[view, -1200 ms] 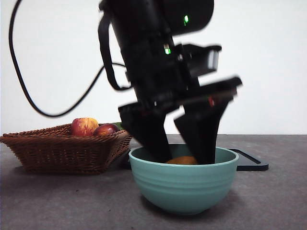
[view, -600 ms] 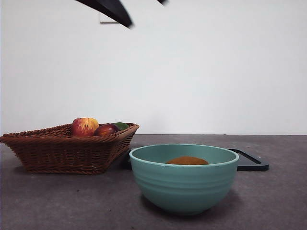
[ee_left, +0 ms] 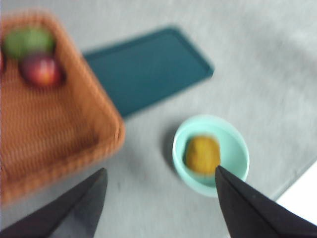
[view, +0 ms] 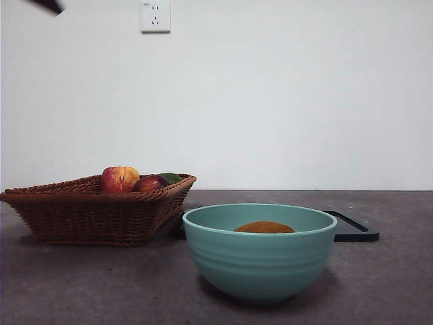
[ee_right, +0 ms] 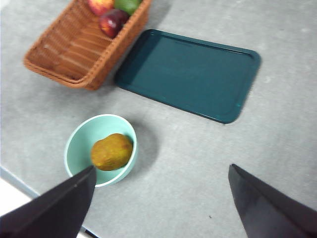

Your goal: Pick up the wifruite, put it on the bowl, pick up the plate, put it on desk

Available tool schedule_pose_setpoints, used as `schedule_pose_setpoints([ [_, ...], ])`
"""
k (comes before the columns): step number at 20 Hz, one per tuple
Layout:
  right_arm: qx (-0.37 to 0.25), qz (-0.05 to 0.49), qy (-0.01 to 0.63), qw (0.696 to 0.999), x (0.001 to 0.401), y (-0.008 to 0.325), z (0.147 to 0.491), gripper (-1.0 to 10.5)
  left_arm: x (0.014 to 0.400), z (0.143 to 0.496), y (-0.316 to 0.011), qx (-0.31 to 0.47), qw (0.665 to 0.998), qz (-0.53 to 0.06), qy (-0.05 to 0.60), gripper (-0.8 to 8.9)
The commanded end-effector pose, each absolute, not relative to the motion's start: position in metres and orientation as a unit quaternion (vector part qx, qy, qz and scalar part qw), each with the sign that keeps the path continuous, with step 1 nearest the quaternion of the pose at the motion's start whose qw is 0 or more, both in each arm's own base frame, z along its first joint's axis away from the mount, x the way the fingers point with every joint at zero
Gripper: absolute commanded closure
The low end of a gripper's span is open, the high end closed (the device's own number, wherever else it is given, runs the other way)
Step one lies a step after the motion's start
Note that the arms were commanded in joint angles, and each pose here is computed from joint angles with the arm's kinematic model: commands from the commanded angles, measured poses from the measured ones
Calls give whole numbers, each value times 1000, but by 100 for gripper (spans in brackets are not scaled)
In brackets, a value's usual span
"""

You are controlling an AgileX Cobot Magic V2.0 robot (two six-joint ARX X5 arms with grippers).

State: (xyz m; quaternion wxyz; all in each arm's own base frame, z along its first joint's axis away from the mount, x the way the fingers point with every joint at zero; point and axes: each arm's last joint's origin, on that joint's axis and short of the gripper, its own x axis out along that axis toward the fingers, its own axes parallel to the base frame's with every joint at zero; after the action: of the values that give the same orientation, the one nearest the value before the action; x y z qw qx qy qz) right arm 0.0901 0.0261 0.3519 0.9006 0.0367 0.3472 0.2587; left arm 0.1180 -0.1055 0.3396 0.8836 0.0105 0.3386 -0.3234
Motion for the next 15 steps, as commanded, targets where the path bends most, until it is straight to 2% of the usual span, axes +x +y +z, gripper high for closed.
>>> schedule_pose_setpoints([
  [1, 45, 264, 340, 901, 89, 27, 357, 519, 106, 326, -98, -16, 873, -339, 349, 462],
  [6, 55, 284, 349, 892, 88, 28, 356, 518, 87, 308, -88, -37, 836, -410, 363, 469],
  [15, 53, 299, 379, 874, 87, 32, 352, 519, 85, 310, -86, -41, 835, -417, 355, 469],
])
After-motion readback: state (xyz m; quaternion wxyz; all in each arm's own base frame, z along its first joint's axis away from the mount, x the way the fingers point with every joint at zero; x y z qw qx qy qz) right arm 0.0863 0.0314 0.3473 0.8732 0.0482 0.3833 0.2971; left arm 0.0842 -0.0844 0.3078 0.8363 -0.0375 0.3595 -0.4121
